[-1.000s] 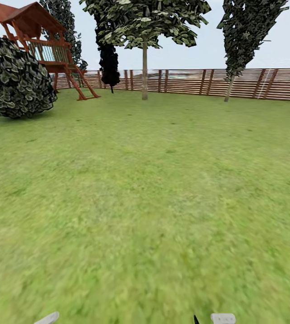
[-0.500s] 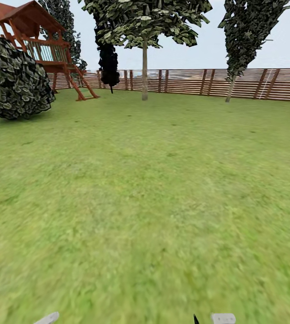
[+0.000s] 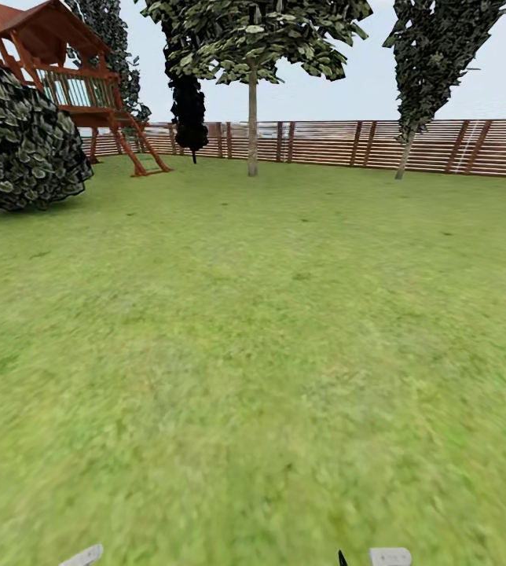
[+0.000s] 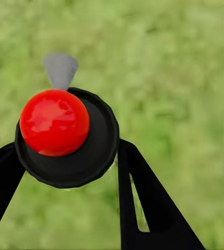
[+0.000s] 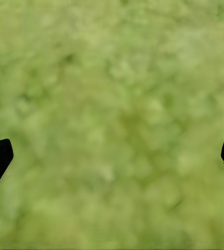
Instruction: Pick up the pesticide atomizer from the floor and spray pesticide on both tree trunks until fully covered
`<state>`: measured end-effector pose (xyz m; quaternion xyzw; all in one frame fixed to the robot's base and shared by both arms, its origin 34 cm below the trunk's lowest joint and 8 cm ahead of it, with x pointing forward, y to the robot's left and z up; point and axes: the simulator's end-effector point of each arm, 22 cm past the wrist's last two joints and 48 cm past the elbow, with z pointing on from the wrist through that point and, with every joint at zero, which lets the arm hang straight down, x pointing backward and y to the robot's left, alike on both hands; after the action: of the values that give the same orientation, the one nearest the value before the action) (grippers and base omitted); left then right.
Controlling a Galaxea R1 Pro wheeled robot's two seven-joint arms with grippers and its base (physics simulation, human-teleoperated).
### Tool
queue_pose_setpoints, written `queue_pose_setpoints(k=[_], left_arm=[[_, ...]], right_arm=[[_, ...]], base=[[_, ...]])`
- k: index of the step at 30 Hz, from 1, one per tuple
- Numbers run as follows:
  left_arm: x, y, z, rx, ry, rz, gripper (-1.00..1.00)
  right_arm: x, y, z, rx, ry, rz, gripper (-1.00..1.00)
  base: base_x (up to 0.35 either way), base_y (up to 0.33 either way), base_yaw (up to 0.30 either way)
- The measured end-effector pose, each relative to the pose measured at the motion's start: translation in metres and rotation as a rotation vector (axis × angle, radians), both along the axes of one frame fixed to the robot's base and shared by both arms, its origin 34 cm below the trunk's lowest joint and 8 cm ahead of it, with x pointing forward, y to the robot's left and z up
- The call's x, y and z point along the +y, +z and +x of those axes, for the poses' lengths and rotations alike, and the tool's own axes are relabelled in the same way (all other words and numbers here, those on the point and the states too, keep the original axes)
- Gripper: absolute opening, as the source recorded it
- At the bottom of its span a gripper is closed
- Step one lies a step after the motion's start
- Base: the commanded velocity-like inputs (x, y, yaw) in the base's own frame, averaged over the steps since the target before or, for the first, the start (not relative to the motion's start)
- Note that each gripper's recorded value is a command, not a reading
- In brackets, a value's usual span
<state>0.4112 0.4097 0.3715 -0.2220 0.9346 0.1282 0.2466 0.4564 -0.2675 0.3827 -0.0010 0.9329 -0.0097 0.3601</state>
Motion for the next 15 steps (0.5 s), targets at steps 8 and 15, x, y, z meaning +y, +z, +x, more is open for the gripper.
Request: queue_pose_setpoints(k=[8, 15], left_arm=[[0.0000, 0.0000, 0.0000, 0.000, 0.000, 0.000, -1.00], [0.0000, 0.0000, 0.0000, 0.000, 0.000, 0.000, -1.00]], right_arm=[[0.0003, 0.0000, 0.0000, 0.000, 0.000, 0.000, 1.00], [0.0001, 0.0000, 0.0000, 0.000, 0.000, 0.000, 1.00]], base=[[0.341, 0.000, 0.000], [0.341, 0.000, 0.000]])
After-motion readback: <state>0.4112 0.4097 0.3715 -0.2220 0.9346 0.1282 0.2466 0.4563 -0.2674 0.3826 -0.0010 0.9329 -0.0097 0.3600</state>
